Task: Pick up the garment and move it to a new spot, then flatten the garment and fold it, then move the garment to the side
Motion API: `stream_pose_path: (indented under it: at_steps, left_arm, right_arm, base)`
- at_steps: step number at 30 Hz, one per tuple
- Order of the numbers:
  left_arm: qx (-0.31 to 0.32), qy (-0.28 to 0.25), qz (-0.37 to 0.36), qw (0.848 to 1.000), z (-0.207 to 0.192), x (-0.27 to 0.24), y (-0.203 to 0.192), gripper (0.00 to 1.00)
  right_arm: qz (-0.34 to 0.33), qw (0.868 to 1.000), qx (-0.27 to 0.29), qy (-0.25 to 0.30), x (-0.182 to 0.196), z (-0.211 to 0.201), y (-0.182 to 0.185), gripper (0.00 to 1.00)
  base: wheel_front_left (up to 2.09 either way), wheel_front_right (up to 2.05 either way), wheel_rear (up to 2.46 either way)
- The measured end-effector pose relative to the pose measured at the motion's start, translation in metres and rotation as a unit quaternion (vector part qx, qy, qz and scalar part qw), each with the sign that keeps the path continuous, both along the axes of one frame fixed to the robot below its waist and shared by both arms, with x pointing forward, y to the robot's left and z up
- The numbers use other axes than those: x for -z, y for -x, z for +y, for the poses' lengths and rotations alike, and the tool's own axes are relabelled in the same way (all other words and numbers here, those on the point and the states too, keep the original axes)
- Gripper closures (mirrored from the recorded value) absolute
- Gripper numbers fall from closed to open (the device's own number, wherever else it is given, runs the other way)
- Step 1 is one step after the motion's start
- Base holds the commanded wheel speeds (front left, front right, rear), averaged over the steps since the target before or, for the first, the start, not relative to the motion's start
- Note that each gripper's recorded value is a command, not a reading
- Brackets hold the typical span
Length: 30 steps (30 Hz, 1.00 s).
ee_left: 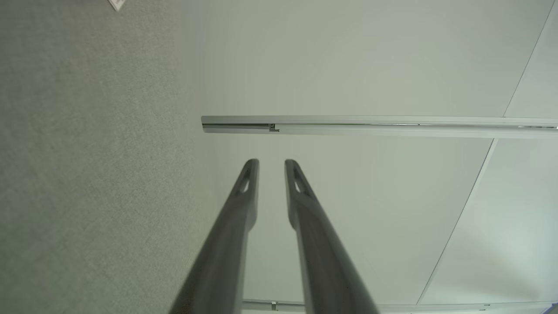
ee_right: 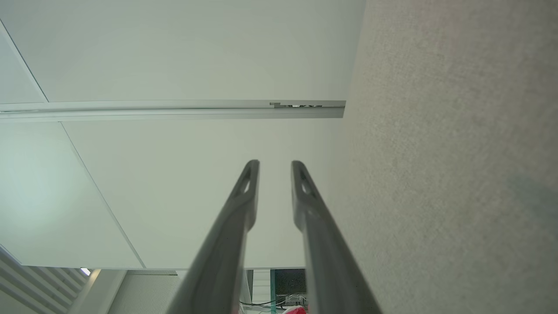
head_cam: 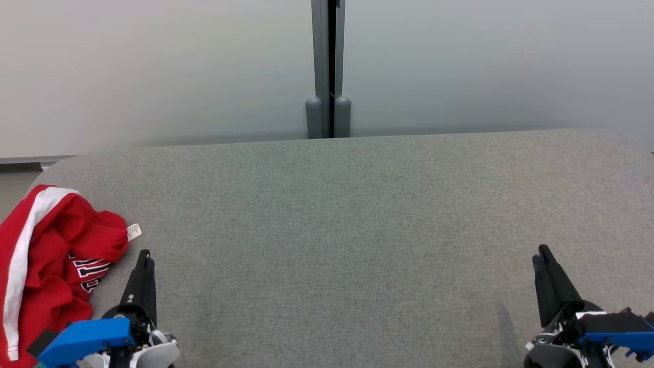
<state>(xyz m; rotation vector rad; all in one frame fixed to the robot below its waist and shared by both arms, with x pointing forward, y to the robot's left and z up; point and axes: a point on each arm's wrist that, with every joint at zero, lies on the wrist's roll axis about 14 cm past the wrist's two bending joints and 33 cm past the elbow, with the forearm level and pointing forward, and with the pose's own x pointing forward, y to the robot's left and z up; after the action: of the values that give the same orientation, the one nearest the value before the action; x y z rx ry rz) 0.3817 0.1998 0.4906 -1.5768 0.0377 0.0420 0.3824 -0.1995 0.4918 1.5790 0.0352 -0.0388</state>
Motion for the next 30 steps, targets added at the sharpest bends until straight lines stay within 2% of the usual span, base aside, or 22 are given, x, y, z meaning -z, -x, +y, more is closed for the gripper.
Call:
stream_pose_path:
  at_steps: [4, 12, 21, 25, 30]
  left_arm:
    - [-0.001, 0.004, 0.022, 1.000, -0.002, 0.015, 0.008, 0.00]
    - [-0.001, -0.004, 0.010, 1.000, -0.007, 0.007, 0.002, 0.00]
    - [0.005, -0.090, -0.008, 0.996, -0.009, -0.007, -0.007, 0.00]
    - [0.008, -0.150, -0.018, 0.988, -0.011, -0.014, -0.010, 0.00]
    - [0.009, -0.191, -0.025, 0.981, -0.013, -0.019, -0.012, 0.00]
  right_arm:
    - [0.018, 1.000, 0.002, -0.003, 0.012, 0.001, 0.006, 0.00]
    - [0.013, 1.000, 0.007, 0.011, 0.009, 0.003, 0.004, 0.00]
    - [0.004, 0.994, 0.009, 0.107, 0.000, -0.001, -0.001, 0.00]
    - [-0.011, 0.985, 0.010, 0.174, -0.012, -0.002, -0.005, 0.00]
    - [-0.020, 0.974, 0.009, 0.227, -0.018, -0.001, -0.006, 0.00]
  base:
    - [0.00, 0.00, 0.00]
    - [0.00, 0.00, 0.00]
    - [0.00, 0.00, 0.00]
    - [0.00, 0.00, 0.00]
    - [0.00, 0.00, 0.00]
